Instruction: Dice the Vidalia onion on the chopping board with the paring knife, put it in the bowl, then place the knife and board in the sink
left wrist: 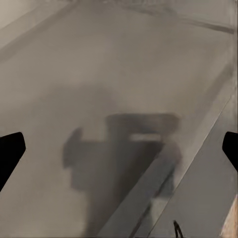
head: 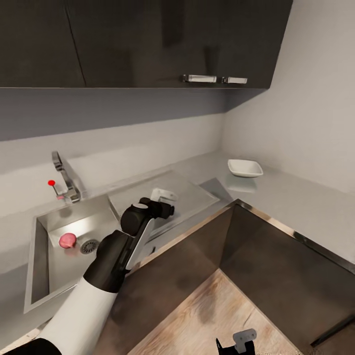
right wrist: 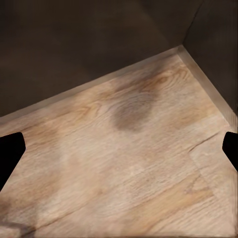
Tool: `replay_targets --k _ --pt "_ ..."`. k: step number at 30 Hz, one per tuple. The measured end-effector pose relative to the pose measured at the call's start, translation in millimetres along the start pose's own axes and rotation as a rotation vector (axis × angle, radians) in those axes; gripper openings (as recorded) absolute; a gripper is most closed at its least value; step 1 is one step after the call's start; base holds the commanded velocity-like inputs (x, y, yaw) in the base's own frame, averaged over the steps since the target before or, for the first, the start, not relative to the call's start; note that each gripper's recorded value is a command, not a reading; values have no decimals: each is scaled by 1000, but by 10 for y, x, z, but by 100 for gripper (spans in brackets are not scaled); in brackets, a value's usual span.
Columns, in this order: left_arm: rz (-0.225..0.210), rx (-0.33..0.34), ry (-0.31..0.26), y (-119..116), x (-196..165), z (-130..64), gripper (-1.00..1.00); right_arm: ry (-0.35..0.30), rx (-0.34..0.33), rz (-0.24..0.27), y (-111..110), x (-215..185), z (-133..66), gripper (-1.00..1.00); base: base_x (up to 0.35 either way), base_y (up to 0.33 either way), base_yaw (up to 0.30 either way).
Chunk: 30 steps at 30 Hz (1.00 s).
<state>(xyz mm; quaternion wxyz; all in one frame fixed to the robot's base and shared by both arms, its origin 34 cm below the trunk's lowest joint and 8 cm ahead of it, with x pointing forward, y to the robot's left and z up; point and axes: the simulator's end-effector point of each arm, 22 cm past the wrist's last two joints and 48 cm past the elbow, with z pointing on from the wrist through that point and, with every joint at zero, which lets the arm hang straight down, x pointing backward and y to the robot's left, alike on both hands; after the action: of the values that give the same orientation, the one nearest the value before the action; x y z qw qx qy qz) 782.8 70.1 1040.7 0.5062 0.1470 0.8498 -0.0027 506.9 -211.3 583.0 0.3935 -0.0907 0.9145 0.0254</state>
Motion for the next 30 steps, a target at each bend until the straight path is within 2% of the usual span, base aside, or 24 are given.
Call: replay_targets --k 22,30 --pt "2 -3 -27 39 -381 -290 100 -24 3 -3 -17 -314 -236 100 0 0 -228" --pt "3 -5 -32 53 -487 -378 100 -30 5 -4 -22 -408 -319 100 0 0 -105"
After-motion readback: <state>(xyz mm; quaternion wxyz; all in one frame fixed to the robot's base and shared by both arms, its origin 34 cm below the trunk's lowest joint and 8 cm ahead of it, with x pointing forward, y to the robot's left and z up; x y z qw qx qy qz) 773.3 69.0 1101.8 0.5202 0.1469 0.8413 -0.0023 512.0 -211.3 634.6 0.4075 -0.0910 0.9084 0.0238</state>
